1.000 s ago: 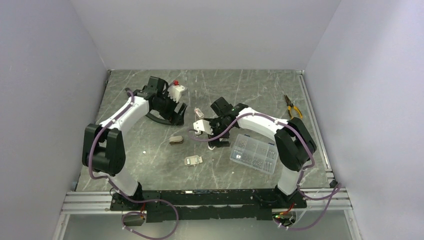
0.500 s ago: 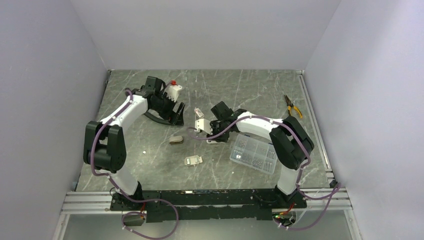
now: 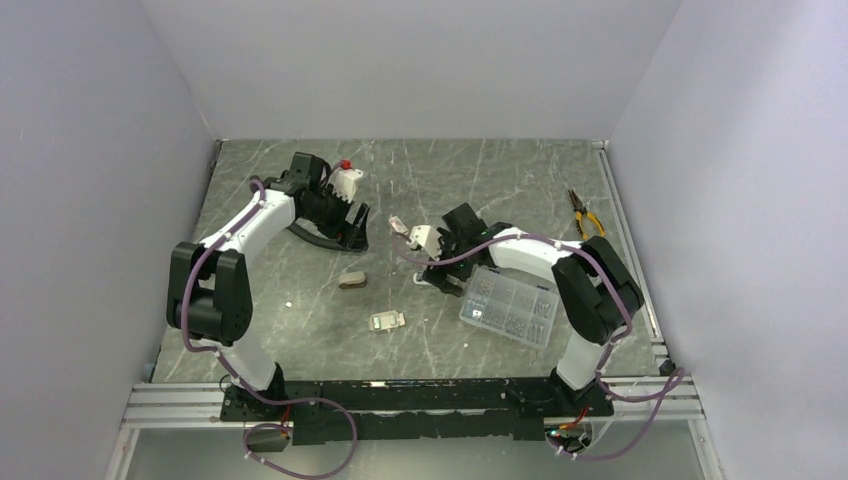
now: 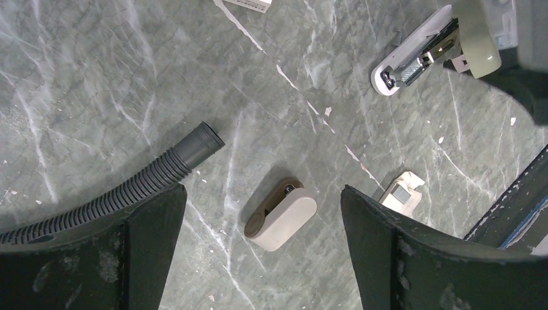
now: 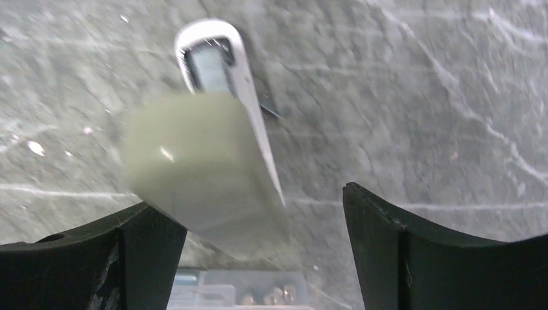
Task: Load the staples into the stapler
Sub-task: Close the stapler at the center of the board.
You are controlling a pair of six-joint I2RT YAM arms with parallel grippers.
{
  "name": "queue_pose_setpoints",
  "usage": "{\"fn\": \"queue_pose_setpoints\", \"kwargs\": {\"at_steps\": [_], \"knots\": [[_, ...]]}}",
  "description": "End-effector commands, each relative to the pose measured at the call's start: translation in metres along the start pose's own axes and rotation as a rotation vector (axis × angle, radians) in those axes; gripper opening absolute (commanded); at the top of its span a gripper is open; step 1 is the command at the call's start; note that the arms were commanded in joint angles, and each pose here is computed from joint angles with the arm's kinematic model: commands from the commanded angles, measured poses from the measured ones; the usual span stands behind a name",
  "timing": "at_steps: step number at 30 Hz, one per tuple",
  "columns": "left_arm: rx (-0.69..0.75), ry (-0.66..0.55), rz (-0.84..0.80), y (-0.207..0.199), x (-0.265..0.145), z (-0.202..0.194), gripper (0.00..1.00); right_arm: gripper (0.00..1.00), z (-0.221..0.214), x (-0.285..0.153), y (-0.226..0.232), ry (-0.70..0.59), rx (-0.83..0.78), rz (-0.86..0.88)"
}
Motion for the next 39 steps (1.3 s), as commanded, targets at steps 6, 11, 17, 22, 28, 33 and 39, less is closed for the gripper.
{"fn": "queue_pose_setpoints", "kwargs": {"at_steps": [6,11,17,22,28,33,39], "knots": [[0.002,-0.063,-0.024,0.000,-0.009,0.014,0.95,0.75,-0.010,-0.007,-0.012,-0.142,-0.082,0.007],[-0.041,-0.062,-0.094,0.007,-0.008,0.019,0.95,0.58,-0.007,-0.010,-0.013,-0.193,-0.122,-0.010],[-0.112,-0.057,-0.283,0.004,0.006,0.027,0.79,0.14,0.006,-0.023,-0.017,-0.247,-0.131,-0.028],[-0.220,-0.062,-0.524,-0.008,0.016,0.039,0.82,0.00,0.030,-0.056,-0.021,-0.316,-0.116,-0.073],[-0.238,0.000,-0.707,-0.039,0.039,0.061,0.93,0.00,0.046,-0.078,-0.019,-0.383,-0.083,-0.062],[-0.323,0.026,-0.787,-0.046,0.058,0.059,0.94,0.00,0.051,-0.088,-0.018,-0.413,-0.060,-0.073],[-0.323,0.006,-0.810,-0.052,0.055,0.053,0.94,0.00,0.050,-0.090,-0.016,-0.418,-0.033,-0.080]]}}
Point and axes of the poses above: each gripper's point midway between its finger pads, its own x axis out along the fingers, its own y axis along the line the jaws close on, z = x × y, the point moved 10 cm from there along -x, back along the fingers, and after that the axes turned 2 degrees about -x, right-handed, at the moved point
